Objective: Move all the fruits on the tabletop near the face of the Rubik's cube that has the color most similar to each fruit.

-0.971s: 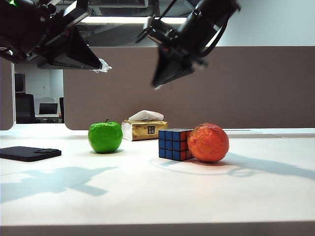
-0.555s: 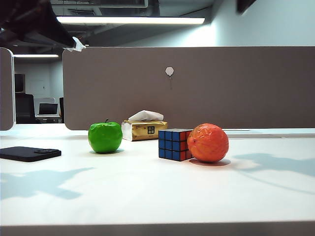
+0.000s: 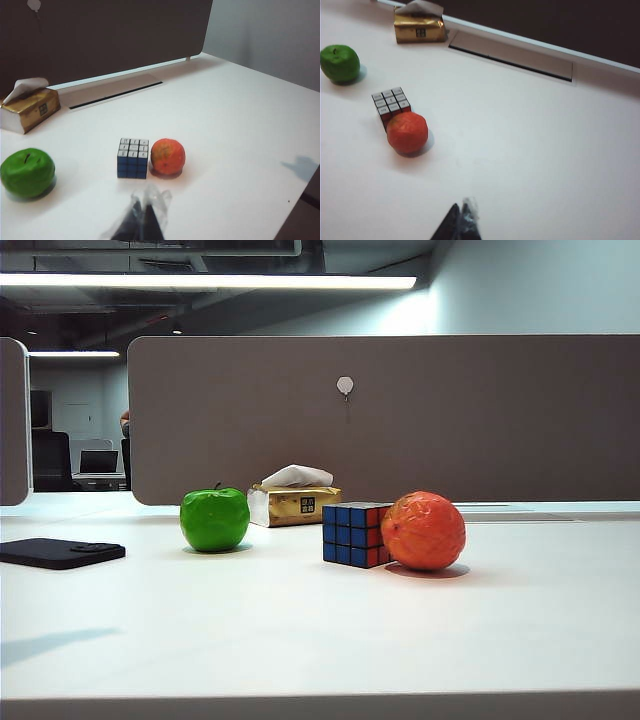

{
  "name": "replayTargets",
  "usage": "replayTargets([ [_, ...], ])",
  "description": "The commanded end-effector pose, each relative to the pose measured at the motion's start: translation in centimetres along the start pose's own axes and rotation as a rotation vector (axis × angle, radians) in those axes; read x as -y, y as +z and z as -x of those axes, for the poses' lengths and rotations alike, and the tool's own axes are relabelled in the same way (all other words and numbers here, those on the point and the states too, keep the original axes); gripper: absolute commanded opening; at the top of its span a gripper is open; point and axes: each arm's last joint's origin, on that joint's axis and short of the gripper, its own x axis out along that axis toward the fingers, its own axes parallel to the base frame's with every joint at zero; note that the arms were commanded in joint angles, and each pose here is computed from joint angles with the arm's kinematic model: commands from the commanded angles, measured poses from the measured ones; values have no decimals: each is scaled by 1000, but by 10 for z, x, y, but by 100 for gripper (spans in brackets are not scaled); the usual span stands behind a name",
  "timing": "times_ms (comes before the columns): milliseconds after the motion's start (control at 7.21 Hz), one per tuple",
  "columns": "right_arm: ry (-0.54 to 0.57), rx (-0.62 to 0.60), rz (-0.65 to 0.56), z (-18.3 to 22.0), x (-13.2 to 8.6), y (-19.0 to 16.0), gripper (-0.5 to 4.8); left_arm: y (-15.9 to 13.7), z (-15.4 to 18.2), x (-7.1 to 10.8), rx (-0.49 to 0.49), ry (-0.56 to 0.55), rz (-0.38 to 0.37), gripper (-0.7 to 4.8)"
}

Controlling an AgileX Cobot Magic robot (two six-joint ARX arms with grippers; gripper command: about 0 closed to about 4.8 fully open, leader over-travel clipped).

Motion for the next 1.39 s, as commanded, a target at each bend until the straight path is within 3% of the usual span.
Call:
replayTargets([
  [139, -9, 225, -35, 4, 0, -42, -1, -8, 28, 6, -16, 73, 4, -5],
  [277, -11, 243, -39, 4, 0, -47, -1, -9, 32, 7, -8, 85, 2, -5],
  [416, -44, 309, -13, -14, -5, -77, 0, -19, 61, 14, 35, 106, 45, -5],
  [971, -93, 429, -57, -36, -10, -80, -1, -19, 61, 13, 35, 136, 45, -5],
  [1110, -116, 553, -95, -85, -24, -114, 0, -19, 61, 13, 34, 160, 46, -5],
  [1249, -97, 545, -89, -97, -28, -128, 0, -19, 61, 13, 34, 159, 46, -5],
  [1387, 66, 538, -42, -103, -34, -136, -1, -21, 60, 12, 23, 160, 44, -5],
])
